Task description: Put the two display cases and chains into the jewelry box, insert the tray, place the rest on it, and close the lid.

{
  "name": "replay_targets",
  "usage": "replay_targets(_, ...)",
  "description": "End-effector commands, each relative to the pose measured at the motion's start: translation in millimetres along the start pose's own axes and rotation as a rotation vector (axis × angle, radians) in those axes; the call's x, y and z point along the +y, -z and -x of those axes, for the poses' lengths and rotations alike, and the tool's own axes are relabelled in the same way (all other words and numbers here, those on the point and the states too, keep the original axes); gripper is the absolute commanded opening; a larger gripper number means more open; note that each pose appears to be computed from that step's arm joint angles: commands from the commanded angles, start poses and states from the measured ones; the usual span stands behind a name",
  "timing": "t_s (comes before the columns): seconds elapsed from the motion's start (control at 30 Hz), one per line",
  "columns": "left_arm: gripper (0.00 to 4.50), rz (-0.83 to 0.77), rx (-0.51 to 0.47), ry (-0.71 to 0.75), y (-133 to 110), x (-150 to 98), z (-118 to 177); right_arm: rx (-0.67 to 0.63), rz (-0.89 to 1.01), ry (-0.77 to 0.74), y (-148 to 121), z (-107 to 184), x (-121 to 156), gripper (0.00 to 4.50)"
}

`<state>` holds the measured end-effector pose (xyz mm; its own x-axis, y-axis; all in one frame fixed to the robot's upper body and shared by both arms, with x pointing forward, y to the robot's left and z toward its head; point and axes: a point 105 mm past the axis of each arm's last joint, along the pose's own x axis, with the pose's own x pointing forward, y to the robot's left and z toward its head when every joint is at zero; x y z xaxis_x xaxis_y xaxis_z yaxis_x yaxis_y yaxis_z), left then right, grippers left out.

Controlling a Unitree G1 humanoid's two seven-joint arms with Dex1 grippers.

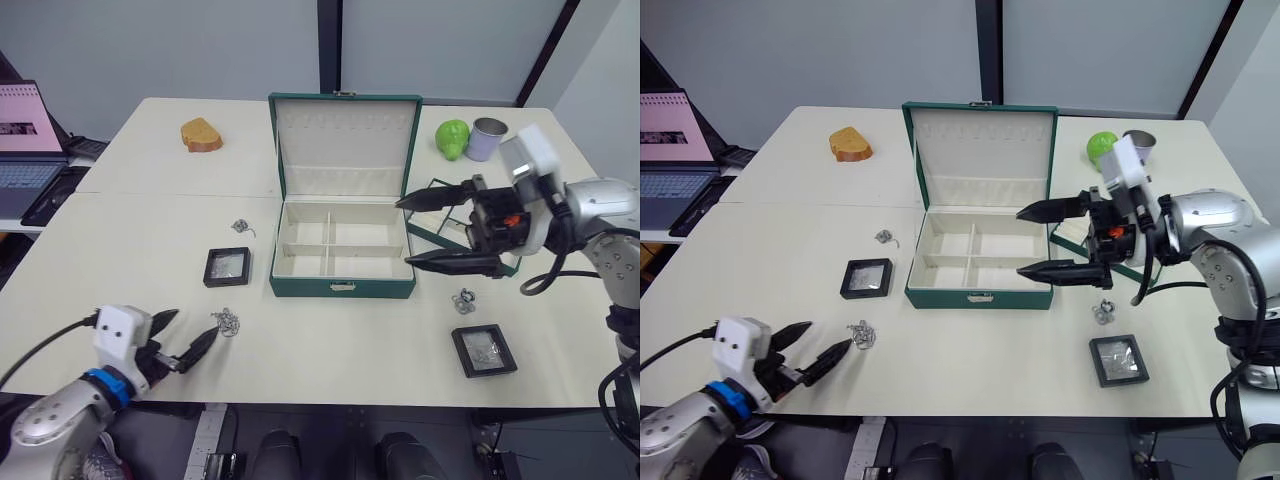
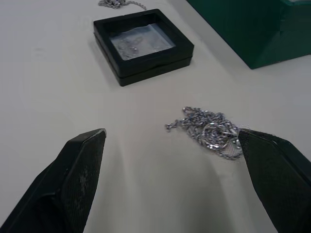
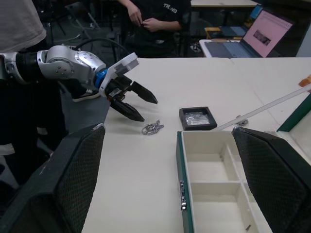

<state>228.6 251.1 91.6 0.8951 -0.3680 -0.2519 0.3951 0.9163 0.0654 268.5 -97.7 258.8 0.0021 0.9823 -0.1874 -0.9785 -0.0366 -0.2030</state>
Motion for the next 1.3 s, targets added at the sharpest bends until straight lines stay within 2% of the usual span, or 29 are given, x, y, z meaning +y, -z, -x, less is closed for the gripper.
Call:
replay_targets(0.03,4.5,-0.059,-0.05,0.004,-11,-13,-8,-0.002,0.067,-0.033,-10,-3,2,4.45)
replay_targets(0.33,4.5,-0.043,-0.031,-0.07,-7,-12,-21,0.012,0.076,-0.046,-10,-3,2,4.45)
replay_targets(0.6,4.5,0.007,0.115,-0.016,24,-24,-21,0.02,0.072,-0.029,-9,-2,1,4.45)
replay_targets(0.9,4.5,0.007,0.154,-0.021,31,-22,-22,0.022,0.069,-0.013,-9,0,0,4.45)
replay_targets(1.03,3.75,0.007,0.164,-0.018,35,-23,-22,0.025,0.068,-0.004,-10,2,-2,4.5)
replay_targets(1.3,1.5,0.012,0.171,-0.016,39,-23,-23,0.036,0.069,0.012,-8,4,-5,4.5)
